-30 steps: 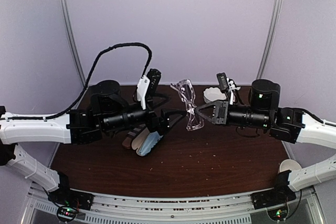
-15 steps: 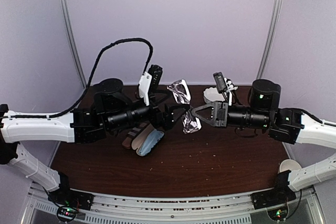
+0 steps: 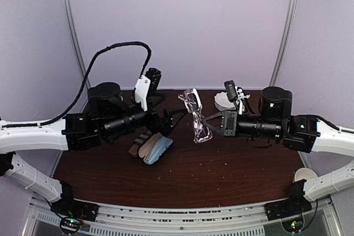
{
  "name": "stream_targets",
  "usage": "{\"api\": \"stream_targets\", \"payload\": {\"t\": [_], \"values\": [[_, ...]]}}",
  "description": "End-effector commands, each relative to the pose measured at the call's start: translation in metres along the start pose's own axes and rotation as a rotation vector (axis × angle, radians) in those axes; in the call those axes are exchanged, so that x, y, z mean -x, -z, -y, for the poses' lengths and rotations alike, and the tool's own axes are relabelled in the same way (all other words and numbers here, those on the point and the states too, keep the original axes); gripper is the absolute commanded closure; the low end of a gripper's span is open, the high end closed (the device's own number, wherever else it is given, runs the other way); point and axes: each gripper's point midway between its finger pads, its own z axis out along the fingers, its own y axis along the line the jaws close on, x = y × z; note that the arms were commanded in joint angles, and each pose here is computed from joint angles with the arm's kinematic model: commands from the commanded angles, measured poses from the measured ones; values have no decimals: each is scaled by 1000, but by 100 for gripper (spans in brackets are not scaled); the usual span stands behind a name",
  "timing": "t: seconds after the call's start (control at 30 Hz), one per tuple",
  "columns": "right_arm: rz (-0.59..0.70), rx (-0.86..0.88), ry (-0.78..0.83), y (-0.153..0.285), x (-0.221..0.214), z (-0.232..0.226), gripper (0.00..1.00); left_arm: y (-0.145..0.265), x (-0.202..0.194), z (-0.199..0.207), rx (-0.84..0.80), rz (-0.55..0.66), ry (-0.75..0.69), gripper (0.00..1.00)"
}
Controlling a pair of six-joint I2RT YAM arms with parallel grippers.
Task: Organize the sunglasses
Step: Place the sunglasses in the sunglasses case.
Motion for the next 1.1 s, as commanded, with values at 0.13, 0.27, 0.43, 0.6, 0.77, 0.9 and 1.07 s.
{"api": "stream_targets", "payload": {"t": [0.13,0.27,0.43,0.6,0.77,0.9,1.07], "values": [[72,-163,-131,-7,1,36,100,51,-47,-56,252,-156,-121,2],[118,-243,-215,-14,1,52,100,76,-60,-84,390,-260,-204,2],[179,-328,-305,-20,-3,64,100,112,-73,-109,496,-430,-301,2],[227,-390,-350,-27,-10,60,100,145,-70,-126,552,-500,-351,2],[286,-437,-419,-34,-19,53,100,165,-72,-153,619,-524,-338,2],[335,-502,-473,-42,-29,50,100,166,-81,-167,639,-533,-294,2],[355,-557,-548,-66,-44,47,100,164,-92,-178,656,-584,-266,2]]}}
